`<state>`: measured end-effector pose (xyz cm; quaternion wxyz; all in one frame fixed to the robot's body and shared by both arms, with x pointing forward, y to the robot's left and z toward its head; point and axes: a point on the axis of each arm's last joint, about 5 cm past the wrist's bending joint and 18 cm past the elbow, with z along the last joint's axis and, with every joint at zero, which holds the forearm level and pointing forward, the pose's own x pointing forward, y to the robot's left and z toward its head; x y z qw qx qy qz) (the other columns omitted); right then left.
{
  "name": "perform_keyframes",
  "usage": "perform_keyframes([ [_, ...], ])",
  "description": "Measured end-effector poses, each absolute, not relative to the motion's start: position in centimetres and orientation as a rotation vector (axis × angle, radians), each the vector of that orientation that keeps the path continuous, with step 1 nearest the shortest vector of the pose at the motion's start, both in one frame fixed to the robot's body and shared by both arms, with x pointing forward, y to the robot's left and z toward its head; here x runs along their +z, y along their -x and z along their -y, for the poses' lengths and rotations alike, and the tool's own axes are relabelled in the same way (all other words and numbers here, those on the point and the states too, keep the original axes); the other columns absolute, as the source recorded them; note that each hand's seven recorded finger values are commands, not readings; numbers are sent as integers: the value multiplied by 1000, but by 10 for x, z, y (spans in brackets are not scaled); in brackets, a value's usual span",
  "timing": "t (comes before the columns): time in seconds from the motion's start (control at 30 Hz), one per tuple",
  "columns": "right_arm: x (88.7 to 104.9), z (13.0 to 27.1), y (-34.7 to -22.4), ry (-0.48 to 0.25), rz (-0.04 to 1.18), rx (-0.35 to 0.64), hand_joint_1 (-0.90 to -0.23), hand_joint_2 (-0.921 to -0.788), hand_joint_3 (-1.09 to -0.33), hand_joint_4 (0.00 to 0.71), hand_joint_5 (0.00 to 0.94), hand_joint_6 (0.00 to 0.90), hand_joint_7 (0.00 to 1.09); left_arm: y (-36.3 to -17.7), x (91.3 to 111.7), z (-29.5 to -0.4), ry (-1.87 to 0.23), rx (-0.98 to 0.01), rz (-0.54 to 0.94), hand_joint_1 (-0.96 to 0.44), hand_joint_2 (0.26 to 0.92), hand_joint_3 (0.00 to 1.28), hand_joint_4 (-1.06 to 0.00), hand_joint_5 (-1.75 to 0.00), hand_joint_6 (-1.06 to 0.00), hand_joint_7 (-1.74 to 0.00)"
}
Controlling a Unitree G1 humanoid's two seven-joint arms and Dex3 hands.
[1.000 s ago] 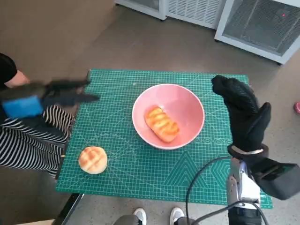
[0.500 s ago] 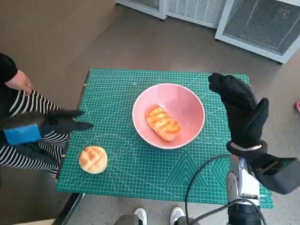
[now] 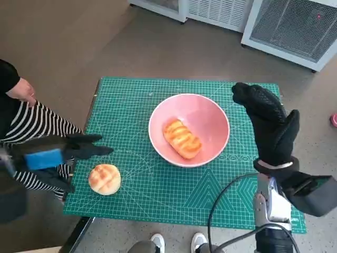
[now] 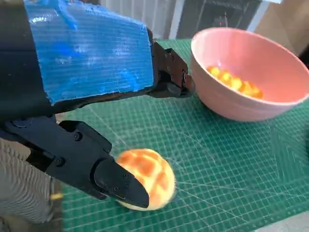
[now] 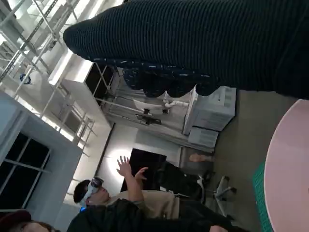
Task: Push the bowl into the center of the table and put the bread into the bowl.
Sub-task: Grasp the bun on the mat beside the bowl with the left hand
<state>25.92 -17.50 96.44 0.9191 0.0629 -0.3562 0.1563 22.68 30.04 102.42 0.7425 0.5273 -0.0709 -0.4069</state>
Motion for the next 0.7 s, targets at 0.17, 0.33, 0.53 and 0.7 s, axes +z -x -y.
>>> perform_keyframes([
  [0.17, 964, 177, -259, -128, 728, 320, -665, -921, -735, 141, 3, 34, 519, -230, 1006, -295, -1147, -900, 143, -261, 781, 0, -251, -10, -349, -51],
  [0.33, 964, 180, -259, -123, 725, 316, -666, -921, -732, 147, 5, 33, 524, -236, 985, -289, -1144, -905, 146, -254, 781, 1, -320, -31, -376, -51],
  [0.53, 964, 182, -258, -123, 723, 308, -674, -921, -726, 156, 9, 34, 526, -242, 960, -285, -1129, -931, 102, -160, 787, 5, -407, -27, -429, -43],
  [0.7, 964, 184, -255, -121, 722, 301, -681, -921, -719, 158, 9, 36, 527, -246, 949, -285, -1116, -948, 51, -93, 814, 24, -493, -29, -513, -50],
])
